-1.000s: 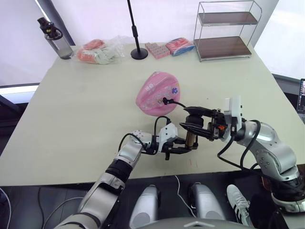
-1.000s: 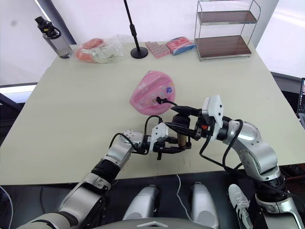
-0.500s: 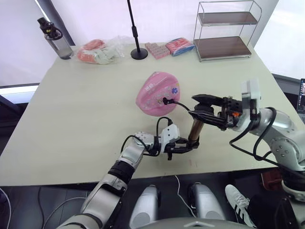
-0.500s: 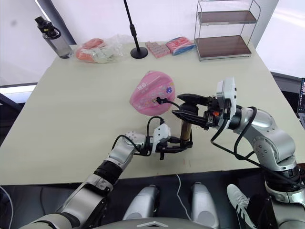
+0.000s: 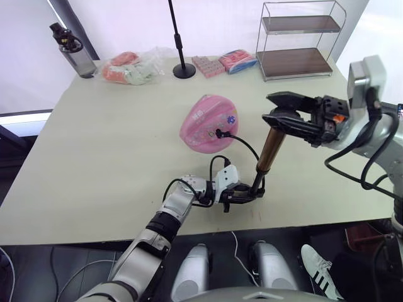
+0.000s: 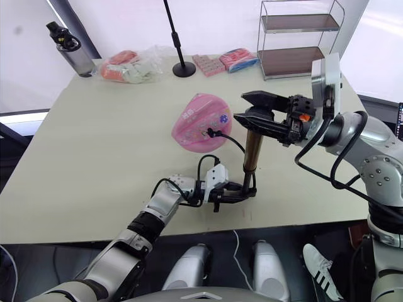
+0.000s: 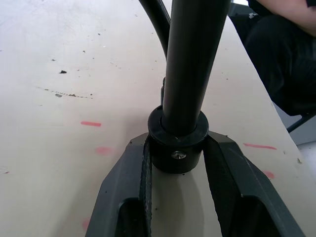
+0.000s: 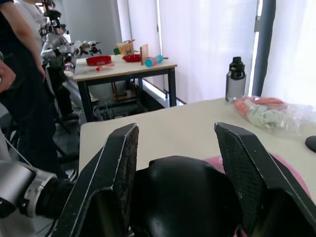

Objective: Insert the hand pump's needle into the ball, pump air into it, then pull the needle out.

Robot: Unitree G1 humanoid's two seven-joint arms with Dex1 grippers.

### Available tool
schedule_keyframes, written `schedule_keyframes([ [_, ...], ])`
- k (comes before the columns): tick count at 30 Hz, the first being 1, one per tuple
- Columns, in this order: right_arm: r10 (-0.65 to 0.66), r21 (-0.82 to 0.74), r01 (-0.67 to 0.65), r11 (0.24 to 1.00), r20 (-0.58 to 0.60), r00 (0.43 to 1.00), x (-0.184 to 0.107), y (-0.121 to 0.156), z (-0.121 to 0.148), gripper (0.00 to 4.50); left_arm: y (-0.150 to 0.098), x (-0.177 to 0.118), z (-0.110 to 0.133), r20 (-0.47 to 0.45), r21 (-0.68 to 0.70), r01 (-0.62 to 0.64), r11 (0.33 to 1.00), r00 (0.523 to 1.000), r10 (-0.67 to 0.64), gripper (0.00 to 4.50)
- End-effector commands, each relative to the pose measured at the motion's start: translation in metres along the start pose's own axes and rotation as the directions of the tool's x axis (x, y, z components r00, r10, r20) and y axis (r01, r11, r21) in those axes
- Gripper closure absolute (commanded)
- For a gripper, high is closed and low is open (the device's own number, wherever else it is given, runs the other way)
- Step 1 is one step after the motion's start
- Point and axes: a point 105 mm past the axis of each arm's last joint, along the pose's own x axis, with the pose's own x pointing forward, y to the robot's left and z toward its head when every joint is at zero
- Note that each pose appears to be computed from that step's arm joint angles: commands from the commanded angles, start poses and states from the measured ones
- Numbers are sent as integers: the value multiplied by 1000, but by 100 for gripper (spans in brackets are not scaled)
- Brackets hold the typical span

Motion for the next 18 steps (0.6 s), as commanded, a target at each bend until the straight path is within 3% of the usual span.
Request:
schedule_keyframes([
  [1,-2,-131,13,991,87,996,-7,7,39,249,-4,1,-24,-86,-32,-5,999,996,2,341],
  [18,-10,-188,27,982,89,996,-16,10,54,249,10,11,-32,-139,28,-103,994,985,105,341],
])
